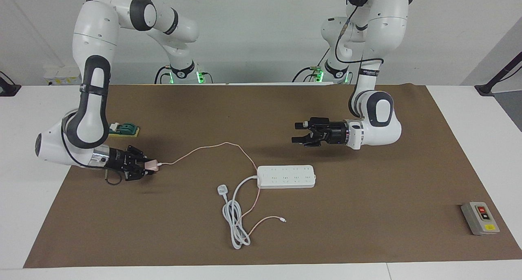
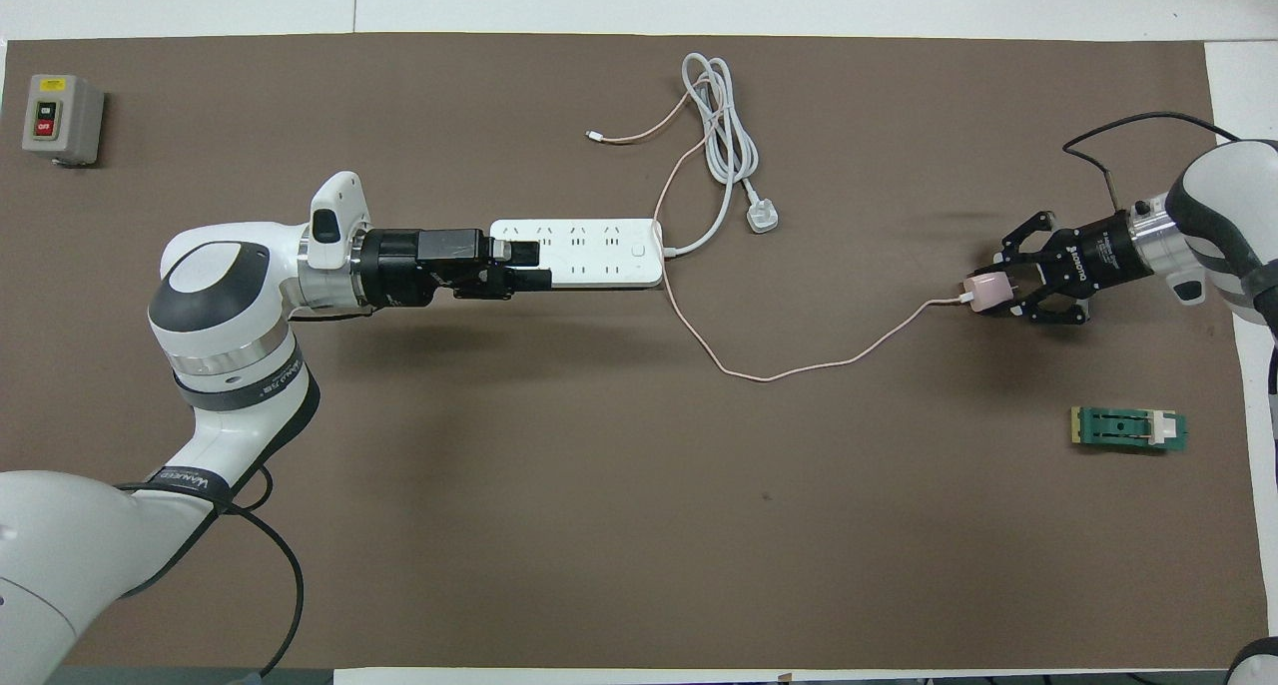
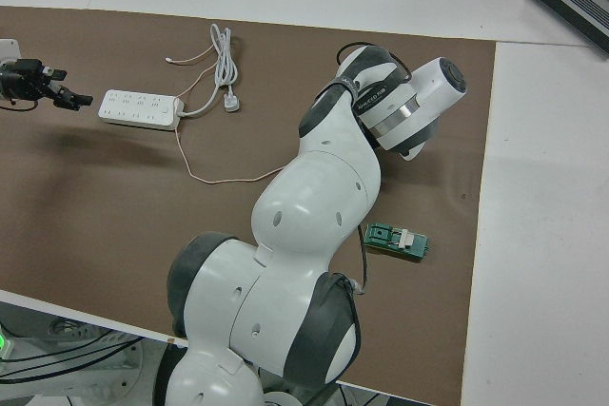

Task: Plug charger into power strip
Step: 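Grasp the power strip with the left gripper while the right gripper grasps the charger, then lift the pink charger with the right gripper toward the power strip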

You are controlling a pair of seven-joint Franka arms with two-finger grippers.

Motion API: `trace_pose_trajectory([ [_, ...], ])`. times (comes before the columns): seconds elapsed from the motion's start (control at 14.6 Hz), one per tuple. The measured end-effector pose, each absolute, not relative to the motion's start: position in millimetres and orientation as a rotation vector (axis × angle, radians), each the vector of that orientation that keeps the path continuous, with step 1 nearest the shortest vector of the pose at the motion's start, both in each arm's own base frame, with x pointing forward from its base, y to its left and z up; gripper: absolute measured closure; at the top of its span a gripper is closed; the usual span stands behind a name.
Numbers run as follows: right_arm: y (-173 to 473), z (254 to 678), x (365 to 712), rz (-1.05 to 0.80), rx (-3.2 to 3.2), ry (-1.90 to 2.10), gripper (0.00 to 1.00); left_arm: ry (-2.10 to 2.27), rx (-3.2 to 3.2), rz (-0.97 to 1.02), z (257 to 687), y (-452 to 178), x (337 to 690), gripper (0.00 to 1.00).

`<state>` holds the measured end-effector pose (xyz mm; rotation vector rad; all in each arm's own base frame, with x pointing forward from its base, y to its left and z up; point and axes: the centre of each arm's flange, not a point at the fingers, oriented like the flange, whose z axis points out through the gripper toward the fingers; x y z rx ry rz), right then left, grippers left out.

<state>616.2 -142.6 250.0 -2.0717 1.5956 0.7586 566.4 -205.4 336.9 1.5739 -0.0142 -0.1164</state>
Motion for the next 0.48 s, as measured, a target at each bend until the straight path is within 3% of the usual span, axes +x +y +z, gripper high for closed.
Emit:
trace_pose_trajectory([
  [0.48,-140.1,251.6,617.9,0.756,-2.075,1.591,0.53,0.015,1.596,-0.086,334.3,-192.1,572.3,0.00],
])
